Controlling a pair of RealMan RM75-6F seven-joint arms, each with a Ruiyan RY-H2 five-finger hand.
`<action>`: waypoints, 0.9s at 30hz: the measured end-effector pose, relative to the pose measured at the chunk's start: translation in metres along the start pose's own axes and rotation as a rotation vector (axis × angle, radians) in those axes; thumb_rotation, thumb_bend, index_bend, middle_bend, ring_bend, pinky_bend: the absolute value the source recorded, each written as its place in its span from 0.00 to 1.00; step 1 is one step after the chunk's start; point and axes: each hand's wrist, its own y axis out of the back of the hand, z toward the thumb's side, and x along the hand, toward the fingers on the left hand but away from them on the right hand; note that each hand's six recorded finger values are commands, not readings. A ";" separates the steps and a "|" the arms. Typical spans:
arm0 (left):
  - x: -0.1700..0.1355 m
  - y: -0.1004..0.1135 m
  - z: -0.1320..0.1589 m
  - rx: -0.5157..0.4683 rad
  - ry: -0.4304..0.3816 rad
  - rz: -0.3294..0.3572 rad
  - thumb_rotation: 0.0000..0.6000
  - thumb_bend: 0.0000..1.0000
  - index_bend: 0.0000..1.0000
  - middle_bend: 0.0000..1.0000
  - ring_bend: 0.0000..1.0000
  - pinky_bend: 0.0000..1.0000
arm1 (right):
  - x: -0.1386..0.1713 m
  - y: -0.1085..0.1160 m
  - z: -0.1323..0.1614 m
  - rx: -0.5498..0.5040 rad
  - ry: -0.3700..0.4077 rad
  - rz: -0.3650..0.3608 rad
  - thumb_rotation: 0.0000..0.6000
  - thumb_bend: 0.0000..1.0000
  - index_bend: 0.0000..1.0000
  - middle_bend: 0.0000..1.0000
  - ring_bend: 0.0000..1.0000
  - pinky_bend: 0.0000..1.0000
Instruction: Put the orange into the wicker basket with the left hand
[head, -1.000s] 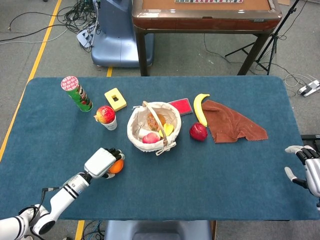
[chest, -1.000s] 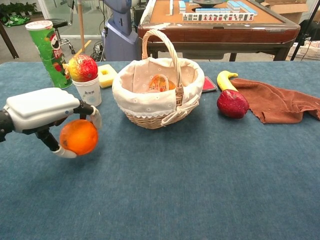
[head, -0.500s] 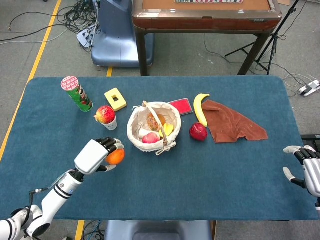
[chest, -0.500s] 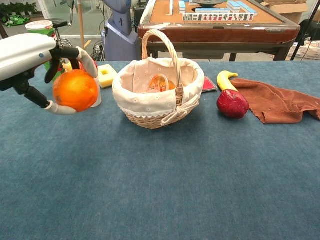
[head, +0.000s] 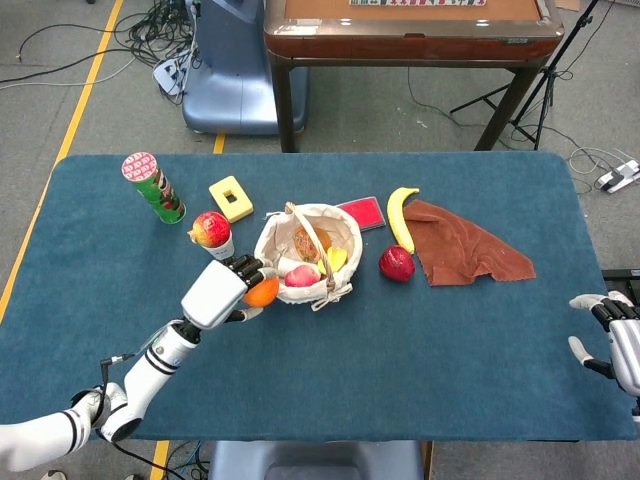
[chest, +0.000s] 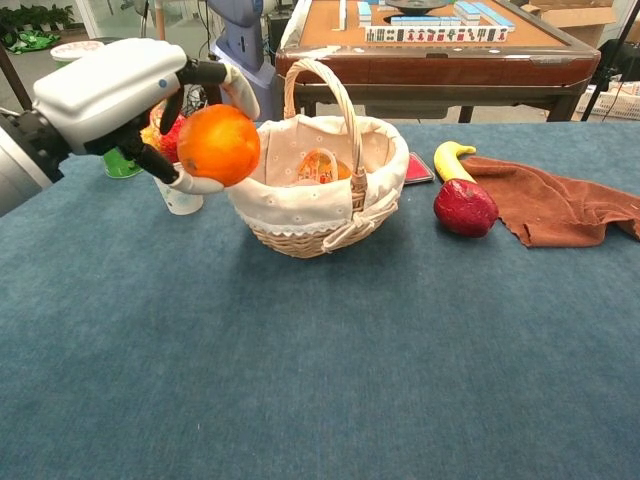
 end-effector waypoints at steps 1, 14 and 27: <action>0.003 -0.001 0.001 0.006 -0.002 0.004 1.00 0.19 0.46 0.42 0.47 0.64 | 0.000 0.000 0.000 0.000 0.000 0.000 1.00 0.29 0.35 0.32 0.33 0.40; 0.025 -0.019 -0.003 0.074 0.045 -0.032 1.00 0.19 0.23 0.16 0.24 0.53 | 0.000 -0.001 -0.003 -0.003 -0.006 0.004 1.00 0.29 0.35 0.32 0.33 0.40; 0.011 -0.007 -0.015 0.110 0.115 -0.014 1.00 0.19 0.20 0.12 0.21 0.50 | -0.001 0.000 -0.003 -0.001 -0.005 0.002 1.00 0.29 0.35 0.32 0.33 0.40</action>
